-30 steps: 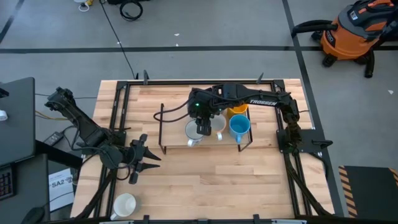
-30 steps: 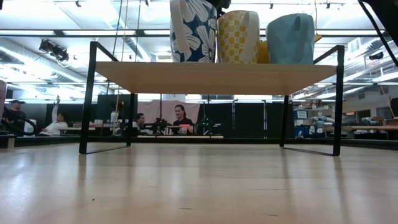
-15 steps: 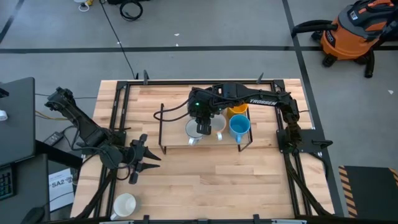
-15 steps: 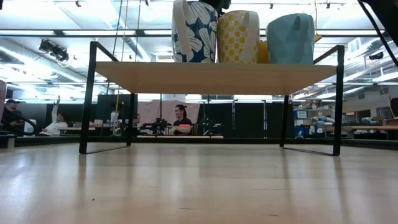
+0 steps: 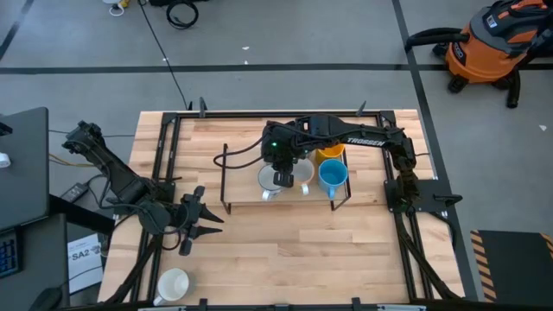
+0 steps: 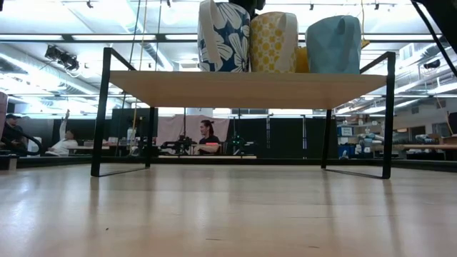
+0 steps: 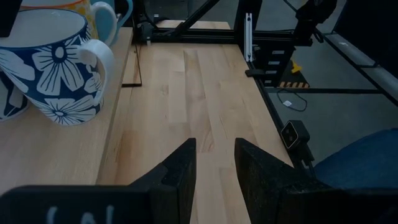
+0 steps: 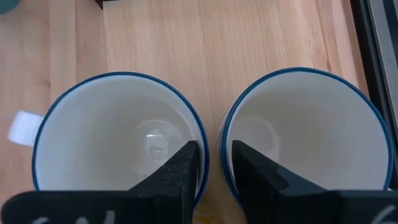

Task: Place coffee mugs
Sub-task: Adjust the blue patterned mugs on the shelf, then put the purple mug on the shelf

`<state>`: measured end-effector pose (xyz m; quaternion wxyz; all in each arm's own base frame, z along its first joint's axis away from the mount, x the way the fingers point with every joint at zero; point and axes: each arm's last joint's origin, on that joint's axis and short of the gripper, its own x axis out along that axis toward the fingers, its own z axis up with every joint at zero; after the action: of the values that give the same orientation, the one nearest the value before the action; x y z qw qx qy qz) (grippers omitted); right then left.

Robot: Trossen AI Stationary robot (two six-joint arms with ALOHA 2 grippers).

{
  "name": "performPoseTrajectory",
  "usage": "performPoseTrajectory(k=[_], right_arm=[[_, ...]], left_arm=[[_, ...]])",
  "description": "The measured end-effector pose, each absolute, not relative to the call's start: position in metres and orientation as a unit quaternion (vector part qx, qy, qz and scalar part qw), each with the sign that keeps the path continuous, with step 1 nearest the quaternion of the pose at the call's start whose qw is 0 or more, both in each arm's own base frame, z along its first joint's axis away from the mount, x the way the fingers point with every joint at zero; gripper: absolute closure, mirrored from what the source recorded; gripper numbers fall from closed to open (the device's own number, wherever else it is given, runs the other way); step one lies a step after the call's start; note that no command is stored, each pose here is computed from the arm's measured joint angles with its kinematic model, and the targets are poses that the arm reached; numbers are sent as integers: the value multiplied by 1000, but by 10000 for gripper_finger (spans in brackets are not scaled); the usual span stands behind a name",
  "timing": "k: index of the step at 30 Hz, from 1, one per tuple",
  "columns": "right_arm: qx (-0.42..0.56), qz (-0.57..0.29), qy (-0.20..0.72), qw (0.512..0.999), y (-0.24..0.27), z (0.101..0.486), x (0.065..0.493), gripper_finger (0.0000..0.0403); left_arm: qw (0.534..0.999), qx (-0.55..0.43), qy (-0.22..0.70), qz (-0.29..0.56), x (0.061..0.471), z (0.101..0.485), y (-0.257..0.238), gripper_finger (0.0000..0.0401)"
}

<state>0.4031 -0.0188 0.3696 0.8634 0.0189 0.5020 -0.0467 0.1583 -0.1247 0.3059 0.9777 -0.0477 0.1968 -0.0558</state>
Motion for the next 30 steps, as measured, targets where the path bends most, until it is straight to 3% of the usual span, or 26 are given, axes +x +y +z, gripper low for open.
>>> performPoseTrajectory(k=[9,21,30], right_arm=[[22,-41,502,864,-18,370,403,292],[23,-40,501,864,-18,370,403,224],[22,-38,493,869,-17,376,402,221]], left_arm=[[978,-48,197,-56,158,306,-125,284],[978,-48,197,-56,158,306,-125,284],[978,-48,197,-56,158,306,-125,284]])
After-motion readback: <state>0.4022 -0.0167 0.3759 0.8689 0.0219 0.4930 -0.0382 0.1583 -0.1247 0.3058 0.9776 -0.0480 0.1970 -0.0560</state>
